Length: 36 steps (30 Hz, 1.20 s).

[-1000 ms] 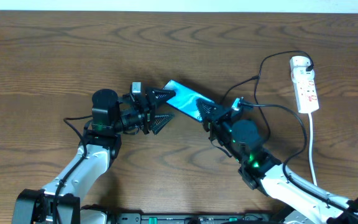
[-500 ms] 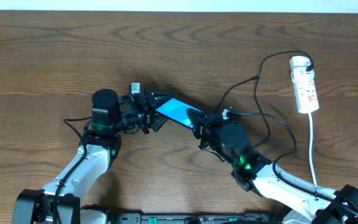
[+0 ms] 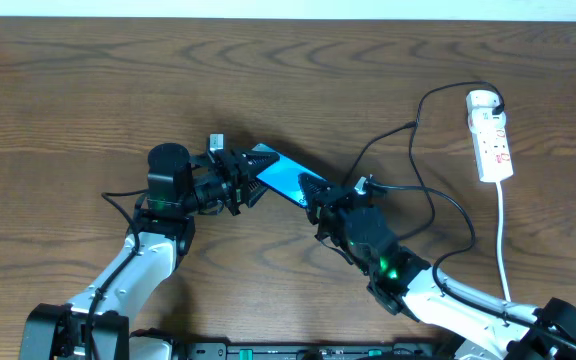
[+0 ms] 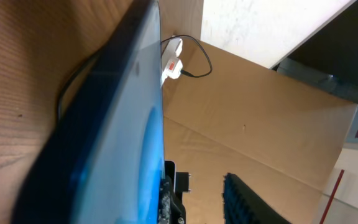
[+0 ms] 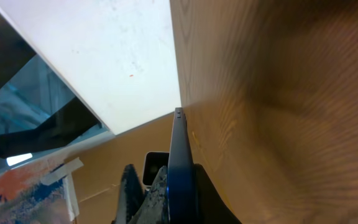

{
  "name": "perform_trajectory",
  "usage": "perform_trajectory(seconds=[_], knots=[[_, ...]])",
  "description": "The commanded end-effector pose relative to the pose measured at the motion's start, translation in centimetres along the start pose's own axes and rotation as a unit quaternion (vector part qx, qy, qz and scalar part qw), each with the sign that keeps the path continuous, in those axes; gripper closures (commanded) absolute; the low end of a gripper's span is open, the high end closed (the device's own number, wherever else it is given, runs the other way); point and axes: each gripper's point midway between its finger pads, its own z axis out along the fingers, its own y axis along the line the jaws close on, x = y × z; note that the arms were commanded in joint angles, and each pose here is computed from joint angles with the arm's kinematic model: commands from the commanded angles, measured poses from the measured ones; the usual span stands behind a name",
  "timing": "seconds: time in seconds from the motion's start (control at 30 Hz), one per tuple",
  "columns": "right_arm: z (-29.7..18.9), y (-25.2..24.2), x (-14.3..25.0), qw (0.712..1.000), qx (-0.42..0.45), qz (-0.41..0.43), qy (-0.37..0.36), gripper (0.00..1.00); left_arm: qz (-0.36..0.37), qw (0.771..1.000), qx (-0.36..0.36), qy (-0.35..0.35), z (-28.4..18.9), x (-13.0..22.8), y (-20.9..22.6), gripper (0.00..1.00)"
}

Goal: Plug charger to phone and switch on socket
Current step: 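Hold the phone with the left gripper and release the right gripper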

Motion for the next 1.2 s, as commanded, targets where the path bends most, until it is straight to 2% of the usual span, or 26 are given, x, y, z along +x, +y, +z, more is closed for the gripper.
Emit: perform_trajectory(seconds=[0.0,0.2,0.33,0.7,0.73,0.83,0.9,1.0,1.07,1.17], knots=[[-0.2,0.1,1.1,0.999,-0.004,-0.032,0.01,0.99,0.009,1.0,0.004,0.004,0.4,0.4,-0.5,0.59],[-0.3,0.0,1.5,0.999,-0.002,-0.033,0.016,0.99,0.013,1.0,-0.002,0.002,1.2,1.0,-0.2,0.61],[-0.3,-0.2,2.2,0.999,0.0,-0.04,0.026,0.99,0.013,1.0,-0.002,0.0,1.2,0.9,-0.2,0.69],[-0.4,-0.4,2.5,0.999,0.003,-0.044,0.032,0.99,0.013,1.0,-0.002,0.0,1.2,0.9,-0.2,0.82],[-0.4,-0.5,2.5,0.999,0.004,-0.045,0.032,0.99,0.013,1.0,-0.002,0.0,1.2,0.9,-0.2,0.87],[-0.4,-0.4,2.5,0.999,0.003,-0.044,0.031,0.99,0.013,1.0,-0.002,0.0,1.2,0.9,-0.2,0.92],[-0.4,-0.4,2.5,0.999,0.003,-0.044,0.032,0.98,0.011,1.0,-0.002,0.0,1.2,0.9,-0.2,0.92],[-0.4,-0.4,2.5,0.998,0.003,-0.044,0.032,0.94,0.011,1.0,-0.002,0.0,1.2,0.9,-0.2,0.92],[-0.4,-0.6,2.6,0.998,0.007,-0.045,0.034,0.84,0.011,1.0,-0.002,0.0,1.2,0.9,-0.3,0.92],[-0.4,-1.3,2.3,0.998,0.021,-0.048,0.03,0.74,0.011,1.0,-0.001,-0.006,1.2,0.7,-0.3,0.92]])
